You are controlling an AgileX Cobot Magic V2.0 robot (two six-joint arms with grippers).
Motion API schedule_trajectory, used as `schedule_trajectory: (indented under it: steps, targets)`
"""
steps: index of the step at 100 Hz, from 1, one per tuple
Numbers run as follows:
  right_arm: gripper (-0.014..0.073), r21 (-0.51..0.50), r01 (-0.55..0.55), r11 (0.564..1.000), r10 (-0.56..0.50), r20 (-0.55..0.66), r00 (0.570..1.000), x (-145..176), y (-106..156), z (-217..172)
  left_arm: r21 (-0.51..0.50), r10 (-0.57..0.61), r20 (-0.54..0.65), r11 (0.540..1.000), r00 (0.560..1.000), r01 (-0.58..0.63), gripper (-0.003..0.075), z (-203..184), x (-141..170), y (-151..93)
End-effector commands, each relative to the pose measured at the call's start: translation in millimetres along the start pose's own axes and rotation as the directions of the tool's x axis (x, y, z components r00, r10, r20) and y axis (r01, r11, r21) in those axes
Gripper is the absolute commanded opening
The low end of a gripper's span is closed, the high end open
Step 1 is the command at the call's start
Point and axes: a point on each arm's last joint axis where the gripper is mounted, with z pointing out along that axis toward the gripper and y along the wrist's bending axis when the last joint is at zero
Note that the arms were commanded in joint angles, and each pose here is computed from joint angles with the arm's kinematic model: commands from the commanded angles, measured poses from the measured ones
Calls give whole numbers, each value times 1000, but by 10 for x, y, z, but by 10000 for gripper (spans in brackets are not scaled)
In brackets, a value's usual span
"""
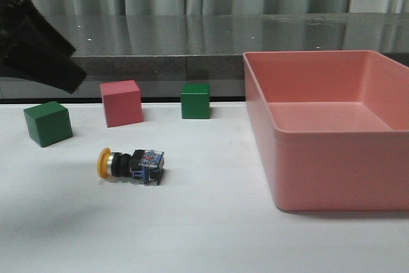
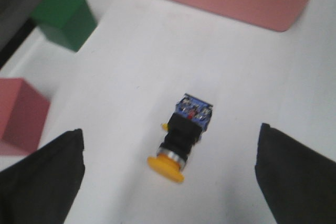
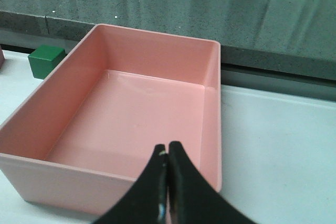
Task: Place and stand button with both arms
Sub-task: 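Move the left gripper down over the lying button and grasp it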
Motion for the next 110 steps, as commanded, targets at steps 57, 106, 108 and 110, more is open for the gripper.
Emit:
schedule_trajectory:
  steps: [57,106,108,110]
  targets:
    - [-76,28,-10,1000,7,105,994,-165,-32,-28,92,-45,134,995,990,33,619,500,110,490]
    - [-76,28,-10,1000,7,105,994,-165,-32,-28,273,117,229,945,966,-179,437,775,360,379]
    - [-76,28,-10,1000,7,105,994,-165,-32,-28,278,114,226,944,967,-177,437,788,375,378]
    - [-76,28,-10,1000,7,105,994,-165,-32,-28,284,110,223,943,969,-173,437,806,395,378]
